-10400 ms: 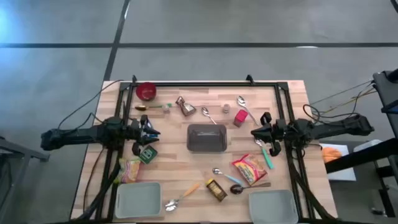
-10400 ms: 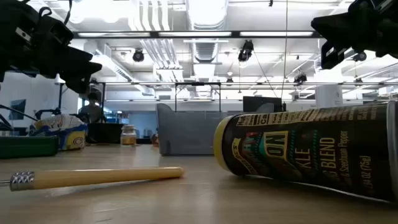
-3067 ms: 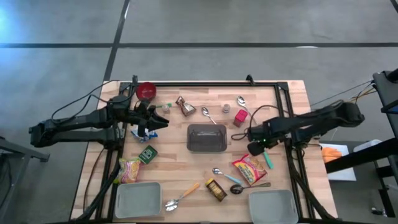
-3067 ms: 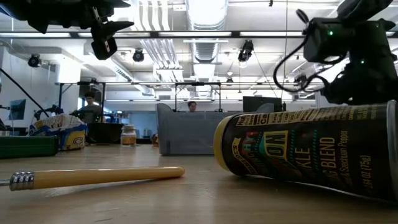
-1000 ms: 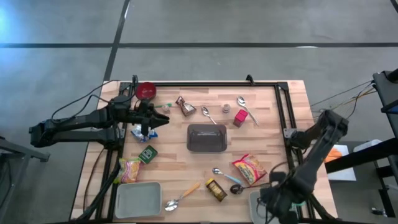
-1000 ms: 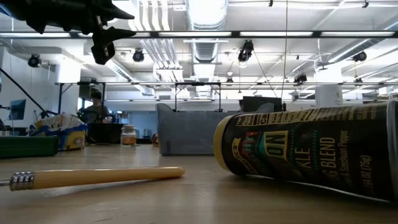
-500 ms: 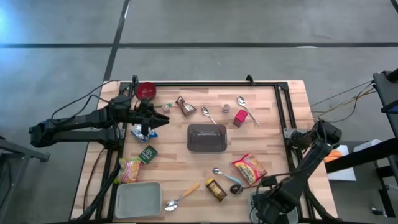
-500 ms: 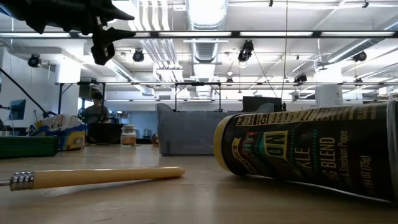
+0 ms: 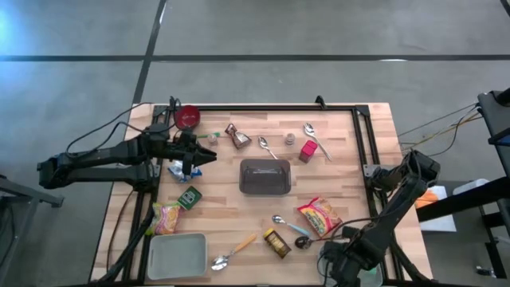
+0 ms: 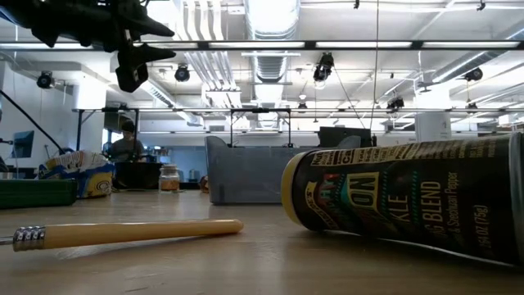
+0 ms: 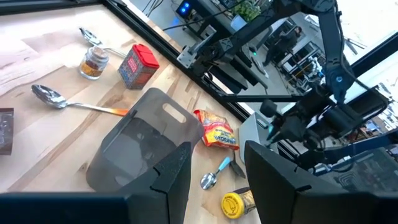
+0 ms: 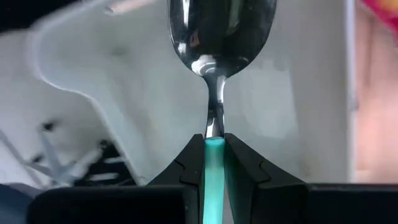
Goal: Pick & Place Food Item
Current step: Put the light green spoon into the right grey bin, then put the red noodle pack into the black bin
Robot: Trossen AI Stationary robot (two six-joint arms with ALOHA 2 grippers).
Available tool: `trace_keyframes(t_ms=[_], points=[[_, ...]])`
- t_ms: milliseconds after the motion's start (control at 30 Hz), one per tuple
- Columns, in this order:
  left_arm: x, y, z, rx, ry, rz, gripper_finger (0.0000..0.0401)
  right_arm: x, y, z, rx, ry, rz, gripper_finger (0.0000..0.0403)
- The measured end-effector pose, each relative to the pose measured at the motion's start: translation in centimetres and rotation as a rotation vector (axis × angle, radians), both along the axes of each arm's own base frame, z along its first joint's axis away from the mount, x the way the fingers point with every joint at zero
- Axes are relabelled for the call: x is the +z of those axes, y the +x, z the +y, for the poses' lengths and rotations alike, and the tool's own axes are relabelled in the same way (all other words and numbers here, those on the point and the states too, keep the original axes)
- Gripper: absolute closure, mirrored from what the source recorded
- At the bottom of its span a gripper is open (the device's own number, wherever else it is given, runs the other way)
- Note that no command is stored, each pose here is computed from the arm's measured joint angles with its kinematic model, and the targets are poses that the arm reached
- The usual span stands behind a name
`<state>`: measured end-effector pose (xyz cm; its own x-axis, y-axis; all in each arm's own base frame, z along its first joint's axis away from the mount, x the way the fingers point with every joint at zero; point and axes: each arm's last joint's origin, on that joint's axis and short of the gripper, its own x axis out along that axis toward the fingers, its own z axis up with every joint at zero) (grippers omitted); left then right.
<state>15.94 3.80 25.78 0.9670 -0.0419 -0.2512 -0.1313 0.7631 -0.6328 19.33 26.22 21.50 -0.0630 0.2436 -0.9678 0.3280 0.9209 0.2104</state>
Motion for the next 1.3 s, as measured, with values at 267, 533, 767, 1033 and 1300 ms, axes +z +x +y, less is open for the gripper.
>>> trace_keyframes(t_ms=[267,533,767,1033,1300], points=[[0.0,0.0,0.0,-0.007,0.027,-0.002,0.0249,-0.7,0.2,0.0,-0.098,0.012,-0.017,0.0374],[0.0,0.0,0.0,-0.007,0.03,-0.002,0.0249,-2.7,-0.5,-0.9,-0.13,-0.048,0.03,0.0374],[0.0,0.0,0.0,-0.007,0.026,-0.002,0.0249,-4.2,-0.9,-1.4,-0.148,-0.05,0.042,0.0374],[0.0,0.0,0.0,-0.007,0.026,-0.002,0.0249,-5.1,-1.2,-1.5,-0.18,-0.03,0.07,0.0358],[0.0,0.0,0.0,-0.007,0.026,-0.002,0.0249,-4.6,-0.9,-1.2,-0.138,-0.008,0.051,0.0273]])
